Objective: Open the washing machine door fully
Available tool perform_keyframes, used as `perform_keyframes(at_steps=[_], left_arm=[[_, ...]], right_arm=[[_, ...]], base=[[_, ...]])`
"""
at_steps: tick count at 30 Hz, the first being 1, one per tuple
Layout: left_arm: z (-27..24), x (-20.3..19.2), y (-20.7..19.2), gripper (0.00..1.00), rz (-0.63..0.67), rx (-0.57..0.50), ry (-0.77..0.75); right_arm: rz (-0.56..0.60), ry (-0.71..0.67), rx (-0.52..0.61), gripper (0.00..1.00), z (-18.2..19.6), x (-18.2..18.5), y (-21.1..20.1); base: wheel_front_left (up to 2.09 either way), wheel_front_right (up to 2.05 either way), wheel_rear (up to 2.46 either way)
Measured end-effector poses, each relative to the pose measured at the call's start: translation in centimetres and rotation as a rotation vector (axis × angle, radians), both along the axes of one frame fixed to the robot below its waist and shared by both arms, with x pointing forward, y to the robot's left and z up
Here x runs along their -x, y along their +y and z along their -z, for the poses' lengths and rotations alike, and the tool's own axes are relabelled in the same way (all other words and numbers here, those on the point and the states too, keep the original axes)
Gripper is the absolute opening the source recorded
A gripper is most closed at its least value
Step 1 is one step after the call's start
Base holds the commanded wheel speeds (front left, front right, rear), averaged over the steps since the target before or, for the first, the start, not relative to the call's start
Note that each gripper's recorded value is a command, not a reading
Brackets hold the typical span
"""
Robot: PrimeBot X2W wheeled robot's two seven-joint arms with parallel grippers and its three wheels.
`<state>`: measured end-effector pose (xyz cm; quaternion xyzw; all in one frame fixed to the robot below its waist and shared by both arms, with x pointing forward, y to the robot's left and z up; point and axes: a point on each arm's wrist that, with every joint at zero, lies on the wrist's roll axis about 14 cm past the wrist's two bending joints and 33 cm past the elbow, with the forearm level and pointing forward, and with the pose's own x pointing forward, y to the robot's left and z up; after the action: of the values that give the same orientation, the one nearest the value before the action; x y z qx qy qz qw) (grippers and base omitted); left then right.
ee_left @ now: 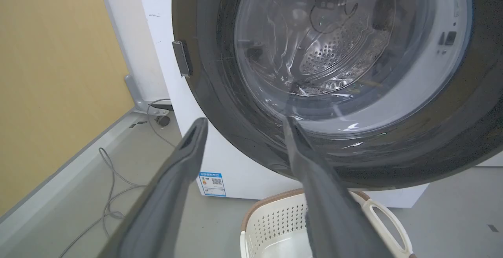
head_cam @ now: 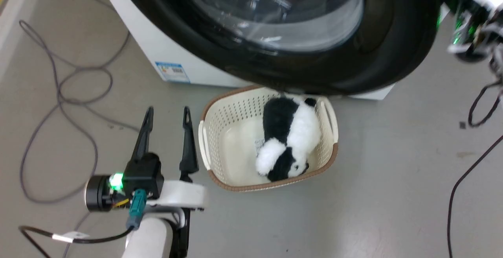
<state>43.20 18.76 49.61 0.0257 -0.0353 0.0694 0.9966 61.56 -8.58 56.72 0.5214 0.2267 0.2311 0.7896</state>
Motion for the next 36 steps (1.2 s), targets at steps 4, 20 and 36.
perform_keyframes(at_steps=[4, 20, 36], left_arm=[[-0.1, 1.0, -0.2, 1.00, 0.002, 0.005, 0.004], [-1.2, 2.7, -1.0, 1.00, 0.031, 0.011, -0.022], [-1.4, 4.2, -1.4, 1.00, 0.048, 0.010, -0.022]], right_arm=[[-0.036, 0.007, 0.027, 0.00, 0.5, 2.2, 0.1], [-0.129, 0.008, 0.037, 0.00, 1.9, 9.6, 1.3], [-0.259, 0.087, -0.043, 0.00, 5.3, 17.8, 5.6]], base=[[0.00, 0.00, 0.00], [0.00, 0.00, 0.00], [0.00, 0.00, 0.00]])
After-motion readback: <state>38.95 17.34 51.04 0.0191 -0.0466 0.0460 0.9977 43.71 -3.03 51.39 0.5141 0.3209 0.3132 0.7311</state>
